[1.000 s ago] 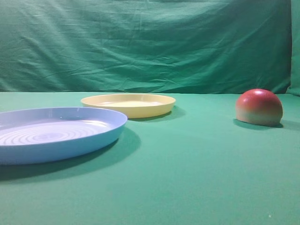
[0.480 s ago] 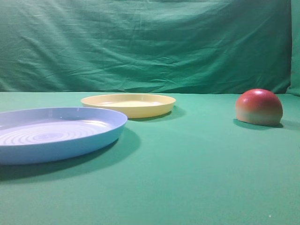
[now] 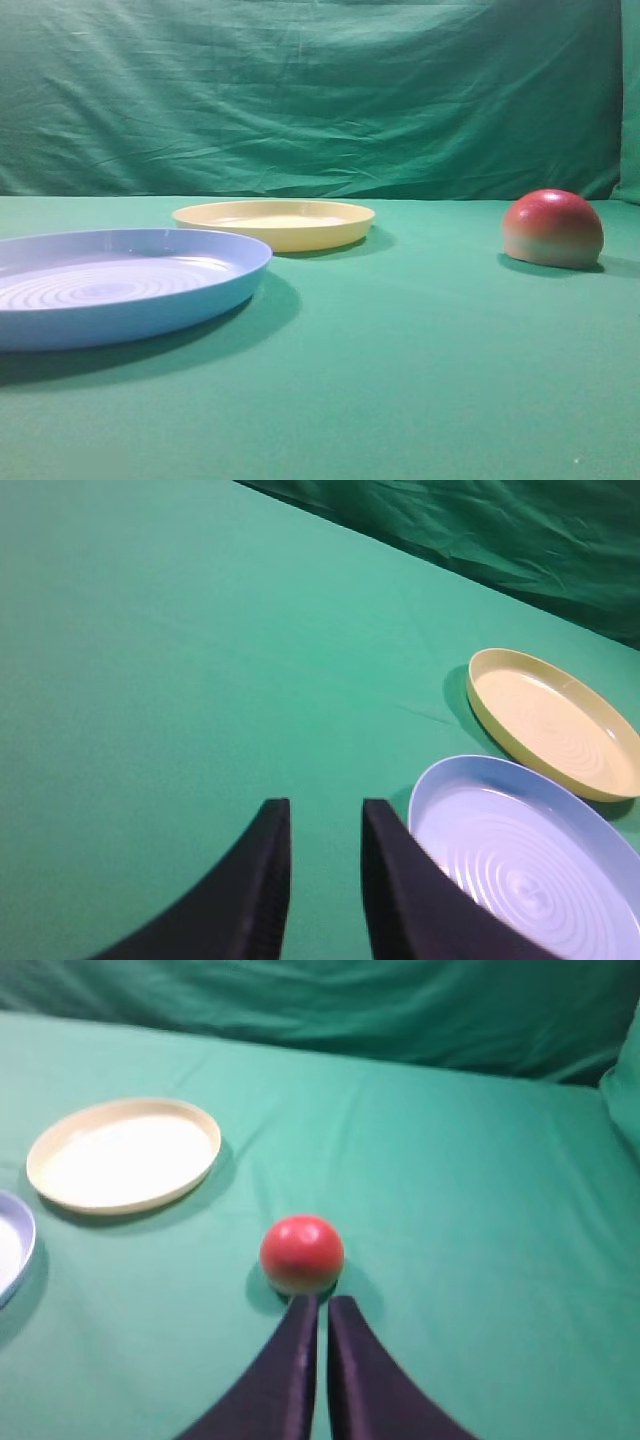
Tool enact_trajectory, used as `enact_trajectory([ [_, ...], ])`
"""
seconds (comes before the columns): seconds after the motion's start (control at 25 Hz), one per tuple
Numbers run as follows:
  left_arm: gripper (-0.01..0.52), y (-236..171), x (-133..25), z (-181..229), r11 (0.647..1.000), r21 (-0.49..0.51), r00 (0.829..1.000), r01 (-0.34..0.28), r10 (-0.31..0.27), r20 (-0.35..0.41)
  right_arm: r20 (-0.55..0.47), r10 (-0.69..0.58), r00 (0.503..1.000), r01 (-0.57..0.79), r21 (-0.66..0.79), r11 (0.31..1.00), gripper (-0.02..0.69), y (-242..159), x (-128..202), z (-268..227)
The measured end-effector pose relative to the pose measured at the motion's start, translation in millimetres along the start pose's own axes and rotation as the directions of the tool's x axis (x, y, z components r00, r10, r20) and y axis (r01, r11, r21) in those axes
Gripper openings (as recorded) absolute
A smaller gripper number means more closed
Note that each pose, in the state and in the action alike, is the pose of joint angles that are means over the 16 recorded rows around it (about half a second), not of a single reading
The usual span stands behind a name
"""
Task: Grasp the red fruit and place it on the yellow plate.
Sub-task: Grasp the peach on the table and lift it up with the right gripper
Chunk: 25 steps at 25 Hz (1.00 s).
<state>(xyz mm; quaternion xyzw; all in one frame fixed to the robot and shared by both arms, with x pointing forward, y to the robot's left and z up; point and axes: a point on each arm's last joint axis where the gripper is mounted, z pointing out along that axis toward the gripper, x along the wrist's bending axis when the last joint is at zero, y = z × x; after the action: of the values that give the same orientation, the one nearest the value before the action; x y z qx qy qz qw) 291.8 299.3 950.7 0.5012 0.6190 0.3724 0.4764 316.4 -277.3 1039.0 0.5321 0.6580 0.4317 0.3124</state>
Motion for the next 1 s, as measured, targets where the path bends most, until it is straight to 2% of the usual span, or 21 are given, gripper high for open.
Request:
enact_trajectory([
  [0.24,0.157,0.0,0.0,0.0,1.000,0.000,1.000,0.000,0.000,0.000,-0.042,-0.033,0.999,0.041,0.194,0.980,0.000,10.4,-2.9,24.4],
  [0.6,0.157,0.0,0.0,0.0,1.000,0.000,1.000,0.000,0.000,0.000,-0.109,-0.078,0.991,0.110,0.337,0.935,0.000,36.4,-2.6,59.1],
  [1.0,0.157,0.0,0.0,0.0,1.000,0.000,1.000,0.000,0.000,0.000,-0.140,-0.168,0.976,0.216,0.515,0.829,0.010,70.5,13.9,132.9],
])
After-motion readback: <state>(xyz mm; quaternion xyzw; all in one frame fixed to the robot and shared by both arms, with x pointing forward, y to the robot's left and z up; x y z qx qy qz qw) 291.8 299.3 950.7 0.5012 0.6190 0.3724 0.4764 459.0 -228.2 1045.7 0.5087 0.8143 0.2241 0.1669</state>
